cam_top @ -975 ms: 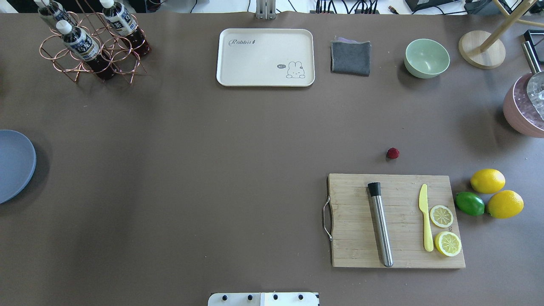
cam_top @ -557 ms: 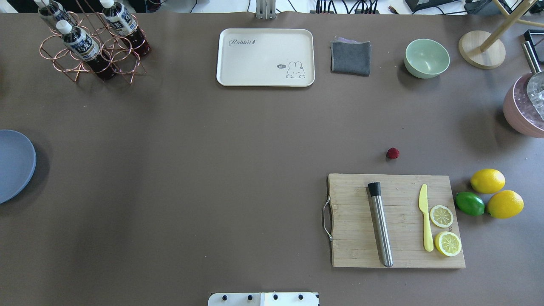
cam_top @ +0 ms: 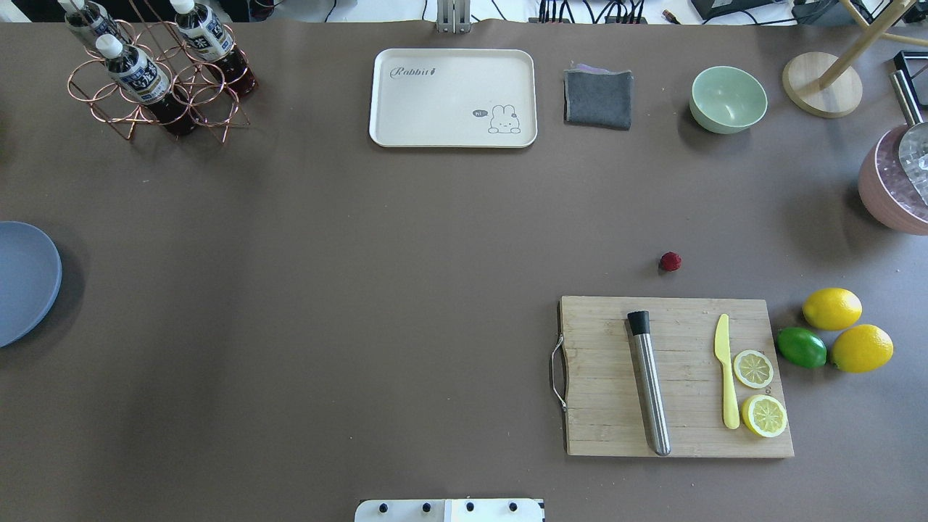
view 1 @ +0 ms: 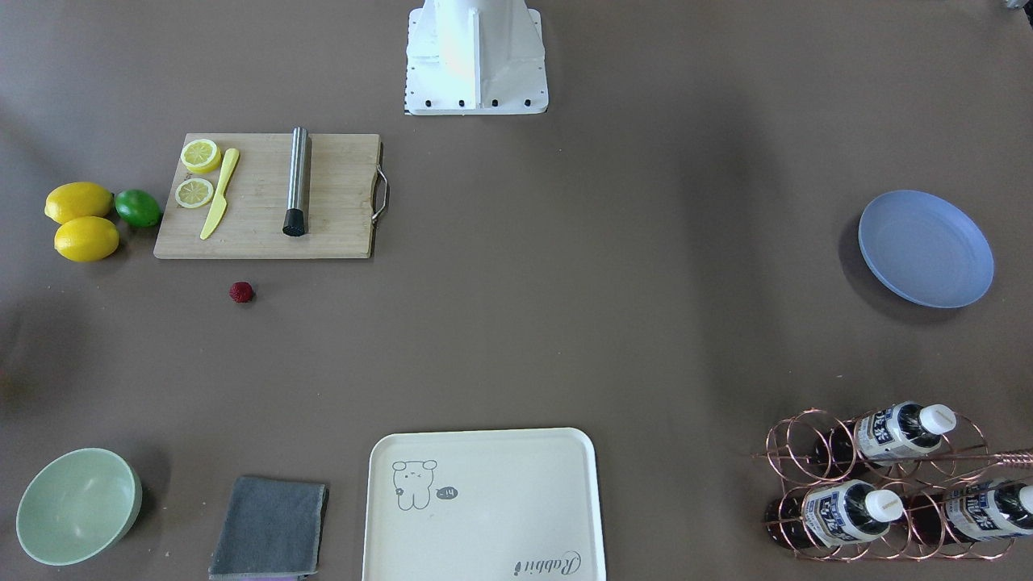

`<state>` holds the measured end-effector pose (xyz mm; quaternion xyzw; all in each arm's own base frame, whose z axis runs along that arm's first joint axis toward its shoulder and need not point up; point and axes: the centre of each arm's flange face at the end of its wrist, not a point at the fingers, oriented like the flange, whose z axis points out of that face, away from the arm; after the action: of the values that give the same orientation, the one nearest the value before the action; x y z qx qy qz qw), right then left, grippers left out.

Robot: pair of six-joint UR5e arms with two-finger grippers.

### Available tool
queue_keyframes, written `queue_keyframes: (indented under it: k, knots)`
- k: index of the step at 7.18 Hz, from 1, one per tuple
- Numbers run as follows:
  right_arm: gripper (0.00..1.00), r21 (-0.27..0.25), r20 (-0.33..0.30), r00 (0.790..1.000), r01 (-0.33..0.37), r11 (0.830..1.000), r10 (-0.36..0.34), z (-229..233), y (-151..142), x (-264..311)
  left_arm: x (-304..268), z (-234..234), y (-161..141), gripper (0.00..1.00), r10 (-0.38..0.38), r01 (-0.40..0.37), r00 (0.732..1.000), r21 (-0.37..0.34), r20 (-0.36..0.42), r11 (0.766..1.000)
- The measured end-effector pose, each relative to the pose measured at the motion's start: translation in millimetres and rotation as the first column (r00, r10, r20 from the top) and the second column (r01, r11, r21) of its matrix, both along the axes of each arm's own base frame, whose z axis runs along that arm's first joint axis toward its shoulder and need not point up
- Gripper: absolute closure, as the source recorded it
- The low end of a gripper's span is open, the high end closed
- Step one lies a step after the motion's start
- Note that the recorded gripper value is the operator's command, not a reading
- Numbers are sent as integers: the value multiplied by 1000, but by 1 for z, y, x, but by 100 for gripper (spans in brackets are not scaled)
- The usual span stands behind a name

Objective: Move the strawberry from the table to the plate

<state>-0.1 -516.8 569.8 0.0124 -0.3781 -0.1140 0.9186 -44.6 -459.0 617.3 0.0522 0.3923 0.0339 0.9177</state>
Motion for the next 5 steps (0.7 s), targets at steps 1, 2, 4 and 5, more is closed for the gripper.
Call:
queue_keyframes:
  k: [1, 2, 4, 5]
  knots:
    - [0, -1, 9, 1000, 3, 1000, -3, -1, 1, -2, 6, 8, -2, 3, 12, -12, 1000, 0, 4, 1000]
    - [0, 0, 15, 1000, 10, 1000, -10, -2, 1, -7, 13, 22, -5, 3, 24, -24, 1000, 11, 3, 1000]
    - [0, 25, 25, 999, 34, 999, -35, -6, -1, -20, 37, 59, -18, 5, 15, -15, 1000, 26, -9, 1000]
    - [0, 44, 29, 999, 41, 998, -43, -8, -2, -25, 53, 79, -24, 5, 11, -11, 1000, 27, -18, 1000]
